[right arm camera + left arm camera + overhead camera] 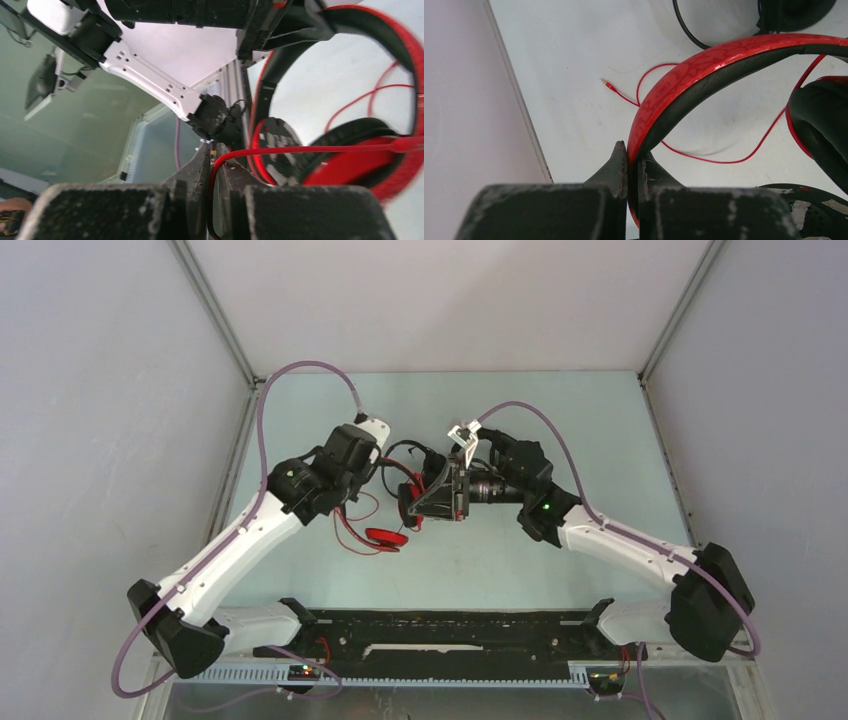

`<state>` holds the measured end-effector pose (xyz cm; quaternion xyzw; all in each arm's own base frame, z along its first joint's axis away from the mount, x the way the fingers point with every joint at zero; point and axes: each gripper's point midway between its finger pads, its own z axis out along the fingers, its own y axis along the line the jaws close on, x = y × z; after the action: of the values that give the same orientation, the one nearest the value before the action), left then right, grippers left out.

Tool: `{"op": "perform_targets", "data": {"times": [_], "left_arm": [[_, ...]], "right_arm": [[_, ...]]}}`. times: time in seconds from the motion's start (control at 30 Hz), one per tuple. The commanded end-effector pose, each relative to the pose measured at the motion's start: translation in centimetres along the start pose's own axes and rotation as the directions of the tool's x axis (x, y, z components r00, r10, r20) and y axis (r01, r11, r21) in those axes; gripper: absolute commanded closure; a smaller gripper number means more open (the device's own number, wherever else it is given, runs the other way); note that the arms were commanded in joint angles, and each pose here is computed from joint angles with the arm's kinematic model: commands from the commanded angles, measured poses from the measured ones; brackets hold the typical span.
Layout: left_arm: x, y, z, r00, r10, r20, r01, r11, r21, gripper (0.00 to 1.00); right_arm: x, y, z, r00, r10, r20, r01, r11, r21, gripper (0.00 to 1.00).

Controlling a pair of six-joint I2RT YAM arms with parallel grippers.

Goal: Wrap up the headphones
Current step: Wrap the headphones cable around the headphones.

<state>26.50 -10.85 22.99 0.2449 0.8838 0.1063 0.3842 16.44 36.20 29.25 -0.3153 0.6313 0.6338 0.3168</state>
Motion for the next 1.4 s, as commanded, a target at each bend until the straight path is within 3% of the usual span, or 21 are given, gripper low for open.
{"op": "perform_targets", "data": {"times": [0.0, 0.3, 0.6, 0.8, 1.0, 1.37], "left_arm": [[-3.7, 2.6, -1.7, 0.966, -0.180, 0.185, 0.200, 0.975, -0.097, 1.00], [-5.6, 4.5, -4.0, 0.843, -0.369, 0.391, 0.426, 0.902, -0.067, 1.00], [-6.9, 5.3, -5.2, 0.713, -0.503, 0.488, 0.573, 0.819, 0.007, 1.00], [-7.2, 4.9, -5.0, 0.658, -0.564, 0.499, 0.625, 0.778, 0.055, 1.00], [-8.1, 4.3, -5.7, 0.584, -0.640, 0.499, 0.667, 0.729, 0.153, 1.00], [-10.7, 3.0, -7.8, 0.470, -0.771, 0.430, 0.683, 0.626, 0.377, 1.00]], "right_arm": [[-3.3, 4.6, 1.2, 0.997, -0.019, 0.079, 0.033, 0.982, -0.183, 0.86], [-3.6, 3.5, 2.4, 0.992, -0.032, 0.123, 0.050, 0.988, -0.148, 0.81], [-3.1, 4.1, 3.7, 0.978, -0.140, 0.153, 0.162, 0.977, -0.139, 0.74], [-3.2, 4.5, 4.9, 0.952, -0.225, 0.206, 0.249, 0.964, -0.098, 0.74], [-0.9, 2.5, 6.1, 0.928, -0.346, 0.136, 0.349, 0.937, -0.003, 0.70], [1.4, 0.4, 5.8, 0.786, -0.611, 0.095, 0.597, 0.790, 0.135, 0.68]]}}
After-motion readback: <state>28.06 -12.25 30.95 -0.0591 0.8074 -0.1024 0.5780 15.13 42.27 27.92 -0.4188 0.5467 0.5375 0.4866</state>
